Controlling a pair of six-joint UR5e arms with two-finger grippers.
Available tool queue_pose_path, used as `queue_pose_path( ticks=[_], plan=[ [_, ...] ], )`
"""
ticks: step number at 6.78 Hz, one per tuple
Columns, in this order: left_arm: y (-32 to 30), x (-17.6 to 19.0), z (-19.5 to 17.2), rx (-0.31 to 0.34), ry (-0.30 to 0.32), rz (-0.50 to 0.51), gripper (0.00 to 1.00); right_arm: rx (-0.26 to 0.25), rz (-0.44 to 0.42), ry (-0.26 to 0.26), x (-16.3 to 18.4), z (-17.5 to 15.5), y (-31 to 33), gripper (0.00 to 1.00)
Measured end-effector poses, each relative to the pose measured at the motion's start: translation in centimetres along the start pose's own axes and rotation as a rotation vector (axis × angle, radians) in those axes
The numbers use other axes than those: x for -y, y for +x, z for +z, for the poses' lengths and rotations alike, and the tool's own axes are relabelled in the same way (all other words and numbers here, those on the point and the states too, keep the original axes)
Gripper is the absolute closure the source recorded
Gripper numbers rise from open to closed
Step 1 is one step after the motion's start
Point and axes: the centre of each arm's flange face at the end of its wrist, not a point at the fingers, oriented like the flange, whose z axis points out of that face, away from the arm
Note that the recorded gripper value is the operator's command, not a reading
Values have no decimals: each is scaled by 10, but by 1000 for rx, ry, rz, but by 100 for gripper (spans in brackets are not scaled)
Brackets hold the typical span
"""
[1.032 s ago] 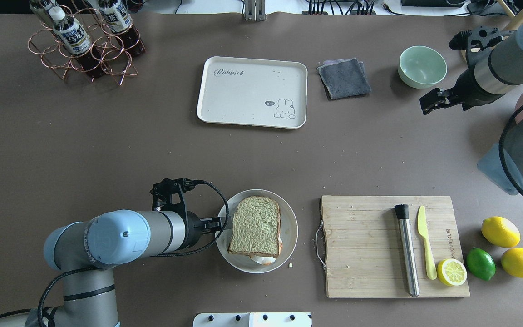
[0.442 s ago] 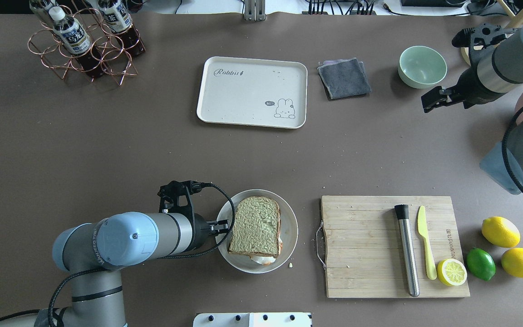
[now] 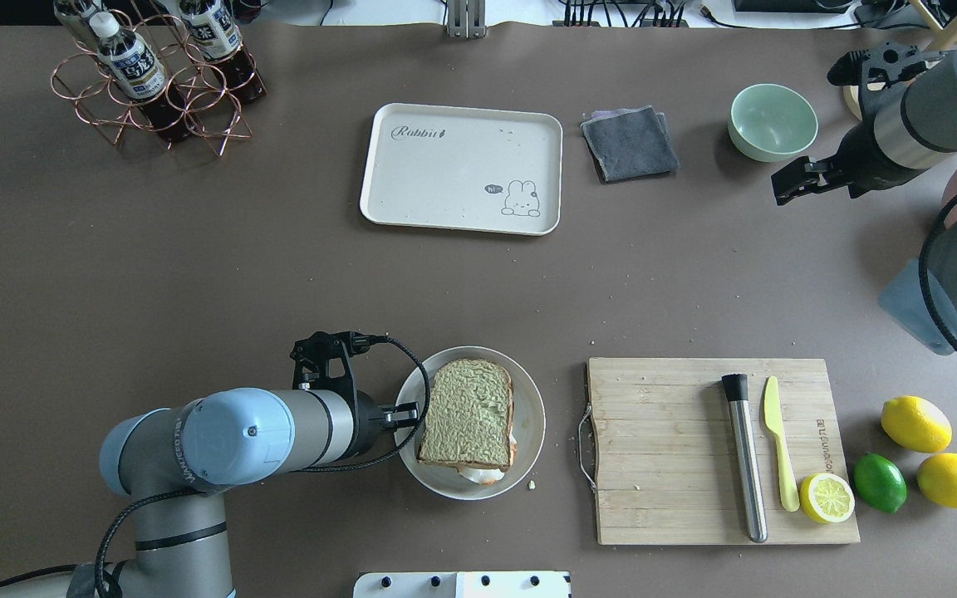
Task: Make sandwich and place on tray
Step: 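Slide the plate with the left gripper onto the white tray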
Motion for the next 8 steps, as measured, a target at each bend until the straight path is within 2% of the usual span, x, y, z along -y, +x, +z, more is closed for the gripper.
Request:
queue_pose_path(
  ticks=[1,2,4,6,8],
  plan=[
    [0,0,0,1,0,0,88,0,0,0,0,0,0,0],
    [0,0,0,1,0,0,100,3,1,2,1,-2,1,0],
    [0,0,0,0,0,-2,100,26,-3,3,-6,-3,23,0],
    [5,5,-4,-12,5,-4,100,55,-66,-12,-16,-9,90,0],
    [16,25,-14,-37,24,-11,100,39,-108,-34,-28,-23,173,0]
  ],
)
